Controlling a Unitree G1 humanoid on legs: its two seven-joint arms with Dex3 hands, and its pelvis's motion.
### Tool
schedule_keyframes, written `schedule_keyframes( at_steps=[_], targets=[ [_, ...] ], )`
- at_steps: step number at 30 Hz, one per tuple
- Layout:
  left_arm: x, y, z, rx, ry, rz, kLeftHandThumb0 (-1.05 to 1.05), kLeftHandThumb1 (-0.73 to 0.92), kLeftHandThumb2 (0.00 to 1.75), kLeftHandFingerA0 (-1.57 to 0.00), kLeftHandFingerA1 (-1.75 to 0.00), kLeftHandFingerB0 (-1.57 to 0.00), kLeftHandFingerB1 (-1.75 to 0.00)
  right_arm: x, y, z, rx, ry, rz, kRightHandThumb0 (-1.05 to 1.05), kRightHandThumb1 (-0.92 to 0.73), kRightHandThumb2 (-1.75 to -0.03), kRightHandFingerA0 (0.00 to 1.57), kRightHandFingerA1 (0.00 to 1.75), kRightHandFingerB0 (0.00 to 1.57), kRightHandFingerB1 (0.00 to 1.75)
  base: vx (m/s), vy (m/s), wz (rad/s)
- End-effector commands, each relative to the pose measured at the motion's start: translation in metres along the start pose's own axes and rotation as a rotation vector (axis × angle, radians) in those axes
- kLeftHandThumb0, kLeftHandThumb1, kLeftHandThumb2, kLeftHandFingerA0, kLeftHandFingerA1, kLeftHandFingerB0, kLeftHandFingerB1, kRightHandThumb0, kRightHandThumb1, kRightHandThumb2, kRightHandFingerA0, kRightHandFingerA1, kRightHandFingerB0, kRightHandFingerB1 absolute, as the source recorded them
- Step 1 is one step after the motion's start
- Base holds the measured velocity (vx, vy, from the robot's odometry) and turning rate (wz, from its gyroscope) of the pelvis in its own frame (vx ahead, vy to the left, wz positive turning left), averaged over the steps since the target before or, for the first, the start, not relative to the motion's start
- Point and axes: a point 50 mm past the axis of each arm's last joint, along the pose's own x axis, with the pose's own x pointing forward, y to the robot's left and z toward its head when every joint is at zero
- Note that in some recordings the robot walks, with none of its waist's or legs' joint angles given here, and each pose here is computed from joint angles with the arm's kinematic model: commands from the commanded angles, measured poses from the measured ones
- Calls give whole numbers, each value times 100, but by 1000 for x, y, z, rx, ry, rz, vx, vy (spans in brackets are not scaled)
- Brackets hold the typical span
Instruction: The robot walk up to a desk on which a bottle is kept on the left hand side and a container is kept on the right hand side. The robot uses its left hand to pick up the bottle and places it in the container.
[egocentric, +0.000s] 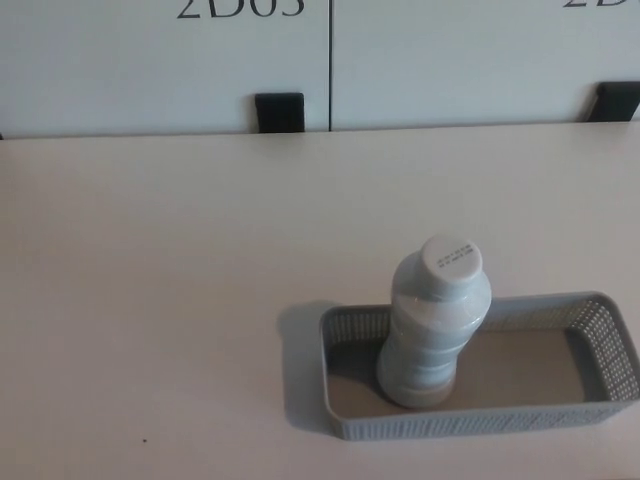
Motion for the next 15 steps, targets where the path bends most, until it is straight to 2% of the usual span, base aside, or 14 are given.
schedule_keyframes(
  at_steps=[1, 4, 5, 6, 7, 8, 9, 10, 11, 12, 14, 15],
  targets=[
    [-14, 24, -89, 126, 96, 182, -58, 46, 80, -36, -56, -31, -47, -11, -11, 6, -44, -7, -51, -71, -44, -83, 8, 17, 9, 11, 0, 0, 0],
    [-15, 24, -92, 122, 98, 183, -58, 46, 80, -36, -56, -31, -47, -10, -10, 6, -50, -5, -48, -71, -44, -83, 8, 17, 9, 11, 0, 0, 0],
    [3, -5, -77, 141, 184, 29, -92, 67, 61, -23, -41, -15, -40, -9, -10, 7, -64, -2, -50, -71, -43, -84, 7, 21, 7, 14, 0, 0, 0],
    [12, -26, -64, 160, 248, -76, -92, 67, 61, -23, -41, -15, -40, -9, -10, 7, -75, -1, -51, -71, -43, -84, 7, 21, 7, 14, 0, 0, 0],
    [17, -46, -49, 212, 167, -219, -65, 62, 97, 0, -45, 0, -34, -8, -10, 8, -85, 0, -51, -71, -44, -84, 8, 22, 8, 14, 0, 0, 0],
    [19, -57, -41, 252, 99, -310, -65, 62, 97, 0, -45, 0, -34, -7, -9, 9, -90, 1, -51, -71, -44, -84, 8, 22, 8, 14, -3, -6, 7],
    [21, -69, -32, 243, 27, -360, -74, 74, 63, -4, -29, -6, -22, -6, -8, 10, -83, -2, -51, -69, -44, -83, 8, 23, 9, 18, -15, 0, 6],
    [26, -88, -14, 228, -47, -420, -85, 63, 97, -7, -36, -6, -12, -5, -8, 11, -81, -7, -49, -63, -35, -82, 1, 31, 1, 25, 0, 0, 0],
    [27, -96, -6, 231, -72, -444, -85, 63, 97, -7, -36, -6, -12, -4, -8, 12, -84, -9, -49, -63, -35, -82, 1, 31, 1, 25, 0, 0, 0],
    [28, -108, 4, 237, -103, -479, -84, 62, 96, -7, -37, -7, -14, -4, -7, 12, -99, -8, -41, -74, -46, -84, 9, 19, 9, 10, 0, 0, 0],
    [28, -117, 10, 223, -120, -506, -86, 61, 94, -8, -36, -7, -8, -3, -7, 13, -94, -9, -32, -73, -46, -84, 9, 16, 10, 10, 0, 0, 0],
    [27, -125, 15, 252, -136, -537, -72, 73, 62, -8, -33, -4, -23, -3, -7, 14, -95, -10, -32, -68, -41, -84, 4, 21, 9, 19, 0, 0, 0]
  ],
)
